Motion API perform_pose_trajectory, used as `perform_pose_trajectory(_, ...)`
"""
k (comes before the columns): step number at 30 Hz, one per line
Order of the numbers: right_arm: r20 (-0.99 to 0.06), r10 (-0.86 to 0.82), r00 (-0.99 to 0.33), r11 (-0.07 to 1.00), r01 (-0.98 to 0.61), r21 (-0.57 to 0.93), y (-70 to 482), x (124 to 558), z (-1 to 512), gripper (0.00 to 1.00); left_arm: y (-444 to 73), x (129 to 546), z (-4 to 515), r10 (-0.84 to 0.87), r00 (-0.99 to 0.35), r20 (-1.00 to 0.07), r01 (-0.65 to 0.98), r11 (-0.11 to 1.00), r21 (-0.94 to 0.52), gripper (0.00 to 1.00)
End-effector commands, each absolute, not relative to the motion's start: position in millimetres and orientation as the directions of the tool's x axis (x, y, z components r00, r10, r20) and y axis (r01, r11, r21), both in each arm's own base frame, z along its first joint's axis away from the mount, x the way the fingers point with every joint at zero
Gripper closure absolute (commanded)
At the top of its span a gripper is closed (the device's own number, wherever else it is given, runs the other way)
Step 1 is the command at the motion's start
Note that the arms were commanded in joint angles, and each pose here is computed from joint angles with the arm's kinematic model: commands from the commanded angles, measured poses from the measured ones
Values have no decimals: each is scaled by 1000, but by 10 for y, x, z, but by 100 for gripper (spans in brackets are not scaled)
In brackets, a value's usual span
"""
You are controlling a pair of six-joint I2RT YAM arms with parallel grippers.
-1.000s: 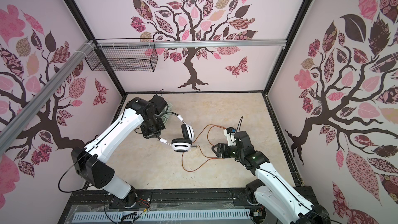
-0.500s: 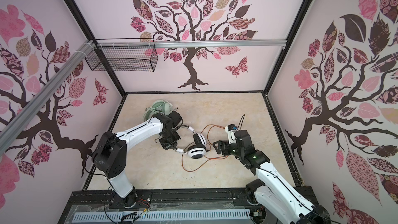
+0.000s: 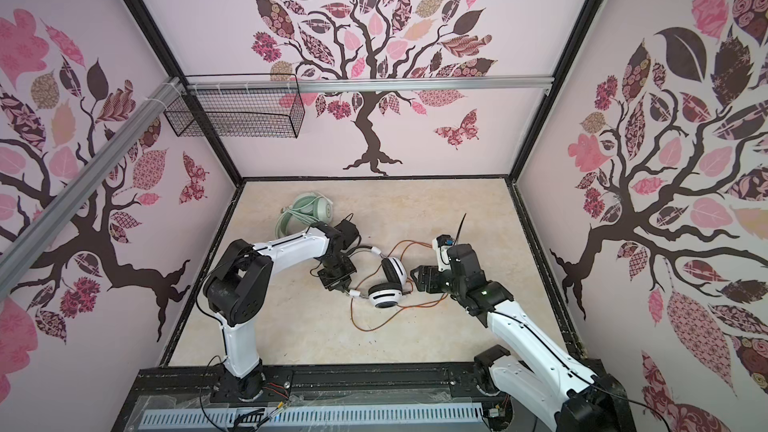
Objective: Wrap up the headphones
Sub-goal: 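Lift the headphone with the left gripper while the right hovers over the cable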
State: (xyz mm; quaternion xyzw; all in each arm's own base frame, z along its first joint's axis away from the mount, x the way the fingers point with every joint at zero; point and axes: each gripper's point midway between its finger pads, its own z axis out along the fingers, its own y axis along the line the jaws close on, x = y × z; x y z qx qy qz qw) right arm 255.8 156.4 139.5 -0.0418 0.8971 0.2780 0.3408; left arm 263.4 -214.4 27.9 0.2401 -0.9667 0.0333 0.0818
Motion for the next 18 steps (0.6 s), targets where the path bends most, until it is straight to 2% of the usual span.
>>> perform_pose_trajectory(1, -669, 116, -734, 843, -283, 457, 1570, 2638, 1536, 21, -2044, 2714, 421, -378, -918, 122, -379, 925, 18, 74)
perform_pose_trajectory(4, -672, 118, -731, 843, -284, 457, 1571, 2650, 1533, 21, -1982, 2751, 477, -321, -941, 109, -316, 947, 58, 70)
perform_pose_trajectory(5, -672, 115, -731, 840, -289, 459, 1585, 2657, 1537, 21, -1977, 2774, 488, -287, -952, 107, -281, 957, 69, 64)
perform_pose_trajectory(7, -674, 108, -731, 837, -298, 458, 1602, 2662, 1548, 21, -2001, 2805, 451, -220, -969, 112, -214, 975, 62, 44)
perform_pose_trajectory(11, -687, 102, -719, 836, -313, 451, 1605, 2673, 1578, 21, -2018, 2830, 370, -156, -982, 102, -153, 987, 41, 25)
perform_pose_trajectory(15, -688, 87, -720, 836, -323, 443, 1605, 2650, 1564, 21, -1908, 2860, 334, -162, -984, 79, -154, 983, 95, 25)
perform_pose_trajectory(18, -692, 81, -717, 837, -328, 438, 1597, 2632, 1566, 21, -1866, 2873, 226, -160, -983, 89, -149, 982, 117, 35)
